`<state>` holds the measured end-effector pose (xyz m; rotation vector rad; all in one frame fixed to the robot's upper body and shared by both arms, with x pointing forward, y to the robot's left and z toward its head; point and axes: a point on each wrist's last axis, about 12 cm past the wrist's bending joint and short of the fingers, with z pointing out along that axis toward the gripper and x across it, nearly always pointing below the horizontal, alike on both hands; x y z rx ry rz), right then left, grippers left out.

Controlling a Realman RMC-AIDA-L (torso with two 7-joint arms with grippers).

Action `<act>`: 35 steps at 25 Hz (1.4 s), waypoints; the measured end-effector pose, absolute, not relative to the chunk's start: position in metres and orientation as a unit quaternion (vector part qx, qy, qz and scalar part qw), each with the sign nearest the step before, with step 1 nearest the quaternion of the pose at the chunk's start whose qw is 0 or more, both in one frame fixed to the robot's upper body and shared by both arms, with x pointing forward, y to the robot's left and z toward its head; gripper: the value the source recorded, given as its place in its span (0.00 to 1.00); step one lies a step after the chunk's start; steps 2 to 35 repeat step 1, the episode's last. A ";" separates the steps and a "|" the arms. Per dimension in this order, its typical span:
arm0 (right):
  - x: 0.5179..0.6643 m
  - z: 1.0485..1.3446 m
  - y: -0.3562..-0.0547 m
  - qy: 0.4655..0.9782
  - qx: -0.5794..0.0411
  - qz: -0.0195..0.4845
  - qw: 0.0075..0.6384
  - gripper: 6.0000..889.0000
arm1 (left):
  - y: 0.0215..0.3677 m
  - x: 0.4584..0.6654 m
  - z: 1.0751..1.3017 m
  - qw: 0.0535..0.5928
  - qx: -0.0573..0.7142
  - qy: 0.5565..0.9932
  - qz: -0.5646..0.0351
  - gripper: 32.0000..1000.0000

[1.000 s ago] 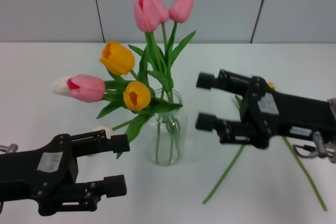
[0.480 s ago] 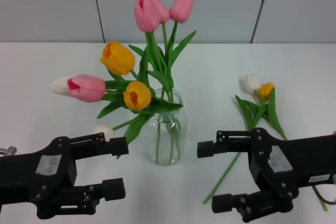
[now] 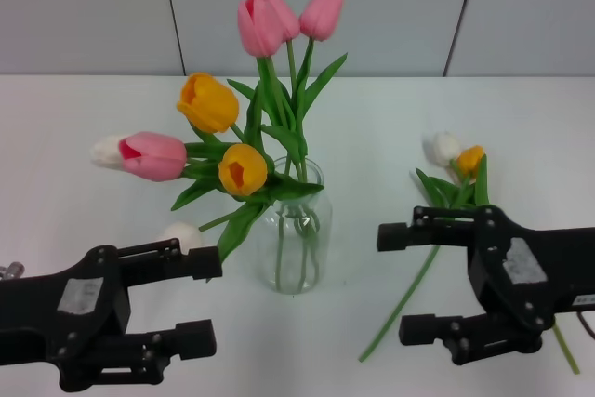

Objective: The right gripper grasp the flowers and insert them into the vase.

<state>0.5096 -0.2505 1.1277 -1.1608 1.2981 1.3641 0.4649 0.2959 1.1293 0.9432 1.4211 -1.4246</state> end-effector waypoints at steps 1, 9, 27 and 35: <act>0.509 1.128 -0.253 0.525 -0.468 0.548 0.453 0.91 | 0.296 0.465 1.129 0.444 0.380 0.574 -0.574 0.80; 0.509 1.128 -0.253 0.525 -0.468 0.548 0.453 0.91 | 0.296 0.465 1.129 0.444 0.380 0.574 -0.574 0.80; 0.509 1.128 -0.253 0.525 -0.468 0.548 0.453 0.91 | 0.296 0.465 1.129 0.444 0.380 0.574 -0.574 0.80; 0.509 1.128 -0.253 0.525 -0.468 0.548 0.453 0.91 | 0.296 0.465 1.129 0.444 0.380 0.574 -0.574 0.80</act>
